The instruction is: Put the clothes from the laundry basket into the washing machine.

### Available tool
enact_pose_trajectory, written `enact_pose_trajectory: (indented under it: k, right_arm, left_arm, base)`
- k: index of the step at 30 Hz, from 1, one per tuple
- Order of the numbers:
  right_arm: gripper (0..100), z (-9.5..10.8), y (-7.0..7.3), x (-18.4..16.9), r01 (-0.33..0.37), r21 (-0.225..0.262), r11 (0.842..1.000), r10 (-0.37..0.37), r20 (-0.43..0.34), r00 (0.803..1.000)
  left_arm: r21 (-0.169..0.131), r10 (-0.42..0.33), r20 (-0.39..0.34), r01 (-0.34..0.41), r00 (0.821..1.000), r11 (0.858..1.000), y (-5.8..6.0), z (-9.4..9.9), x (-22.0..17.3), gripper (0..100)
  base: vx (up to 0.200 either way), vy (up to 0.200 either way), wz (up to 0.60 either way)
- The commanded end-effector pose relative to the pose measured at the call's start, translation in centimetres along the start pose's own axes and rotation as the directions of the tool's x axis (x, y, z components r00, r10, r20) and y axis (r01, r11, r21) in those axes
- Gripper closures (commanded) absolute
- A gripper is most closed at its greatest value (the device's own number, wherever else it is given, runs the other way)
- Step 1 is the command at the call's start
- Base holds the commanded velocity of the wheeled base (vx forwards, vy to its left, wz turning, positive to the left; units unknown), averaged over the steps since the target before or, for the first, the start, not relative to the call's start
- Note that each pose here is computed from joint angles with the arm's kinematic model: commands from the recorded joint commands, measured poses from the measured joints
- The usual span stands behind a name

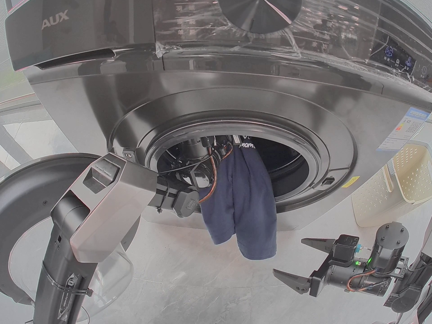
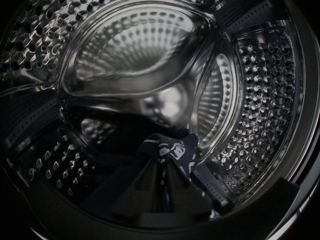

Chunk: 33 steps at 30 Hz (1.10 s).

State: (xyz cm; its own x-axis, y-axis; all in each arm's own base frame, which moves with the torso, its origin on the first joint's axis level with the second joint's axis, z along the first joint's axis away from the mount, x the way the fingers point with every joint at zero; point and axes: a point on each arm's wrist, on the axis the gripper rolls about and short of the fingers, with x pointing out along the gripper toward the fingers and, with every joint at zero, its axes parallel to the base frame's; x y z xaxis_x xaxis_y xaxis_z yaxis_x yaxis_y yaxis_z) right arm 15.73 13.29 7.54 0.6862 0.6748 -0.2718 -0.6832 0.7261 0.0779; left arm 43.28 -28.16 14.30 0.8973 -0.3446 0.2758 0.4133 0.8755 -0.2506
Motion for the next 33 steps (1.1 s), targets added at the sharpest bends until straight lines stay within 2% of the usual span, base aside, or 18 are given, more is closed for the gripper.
enact_pose_trajectory:
  k: [1, 5, 8, 10, 11, 14, 15, 17, 18, 19, 23, 24, 28, 33]
  right_arm:
    - [0, -0.4, 0.0, -0.2, 0.000, 0.002, 1.000, 0.000, -0.020, 1.000]
    - [0, -0.3, 0.0, -0.2, 0.000, 0.002, 1.000, 0.000, -0.018, 1.000]
    - [0, -0.4, 0.0, -0.2, 0.000, 0.002, 1.000, 0.000, -0.020, 1.000]
    - [0, -0.4, 0.0, -0.2, 0.000, 0.002, 1.000, 0.000, -0.020, 1.000]
    - [0, -0.4, 0.0, -0.2, 0.000, 0.002, 1.000, 0.000, -0.020, 1.000]
    - [0, -0.4, 0.0, -0.2, 0.000, 0.002, 1.000, 0.000, -0.020, 1.000]
    - [0, -0.4, 0.0, -0.2, 0.000, 0.002, 1.000, 0.000, -0.020, 1.000]
    - [0, -0.4, 0.0, -0.2, 0.000, 0.002, 1.000, 0.000, -0.020, 1.000]
    - [0, -0.4, 0.0, -0.2, 0.000, 0.002, 1.000, 0.000, -0.020, 1.000]
    - [0, -0.4, 0.0, -0.2, -0.001, 0.001, 1.000, 0.001, -0.020, 1.000]
    - [0, -0.3, 0.2, -0.2, -0.010, -0.002, 1.000, 0.010, -0.016, 1.000]
    - [0, -0.3, 0.2, -0.2, -0.010, -0.002, 1.000, 0.010, -0.016, 1.000]
    - [0, -0.3, 0.3, -0.1, -0.012, -0.002, 1.000, 0.012, -0.013, 1.000]
    - [0, -0.2, 0.3, -0.1, -0.012, -0.003, 1.000, 0.012, -0.010, 1.000]
  left_arm:
    - [0.004, 0.011, -0.037, -0.010, 0.999, 1.000, 0.0, -0.8, -0.5, 0]
    - [-0.009, -0.009, -0.068, 0.008, 0.998, 1.000, -1.1, -0.7, -1.5, 0]
    - [-0.004, -0.020, -0.110, 0.020, 0.994, 1.000, -1.8, -0.4, -2.7, 0]
    - [-0.004, -0.021, -0.113, 0.020, 0.993, 1.000, -1.9, -0.4, -2.8, 0]
    - [0.007, -0.023, -0.164, 0.025, 0.986, 1.000, -2.3, -0.7, -3.9, 0]
    - [0.027, -0.015, -0.220, 0.021, 0.975, 0.999, -2.1, -1.0, -5.0, 0]
    - [0.042, -0.003, -0.265, 0.015, 0.964, 0.999, -1.9, -1.4, -5.5, 0]
    - [0.058, 0.017, -0.310, 0.001, 0.951, 0.998, -1.3, -2.0, -5.8, 0]
    - [0.058, 0.017, -0.310, 0.001, 0.951, 0.998, -1.3, -2.0, -5.8, 0]
    - [0.069, 0.028, -0.332, -0.006, 0.943, 0.998, -1.0, -2.6, -5.8, 0]
    - [0.070, 0.027, -0.343, -0.003, 0.939, 0.998, -0.8, -4.0, -5.3, 0]
    - [0.069, 0.026, -0.346, -0.002, 0.938, 0.998, -0.7, -4.5, -5.2, 100]
    - [0.064, 0.011, -0.345, 0.011, 0.938, 0.998, -1.0, -5.3, -4.7, 100]
    - [0.035, -0.018, -0.301, 0.030, 0.953, 0.999, -1.8, -4.7, -3.9, 100]
  base:
    - [0.000, 0.000, 0.00]
    - [0.000, 0.000, 0.00]
    - [0.000, 0.000, 0.00]
    - [0.000, 0.000, 0.00]
    - [0.000, 0.000, 0.00]
    - [0.000, 0.000, 0.00]
    - [0.000, 0.000, 0.00]
    - [0.000, 0.000, 0.00]
    - [0.000, 0.000, 0.00]
    - [0.000, 0.000, 0.00]
    - [0.000, 0.000, 0.00]
    - [0.000, 0.000, 0.00]
    - [0.000, 0.000, 0.00]
    - [0.000, 0.000, 0.00]
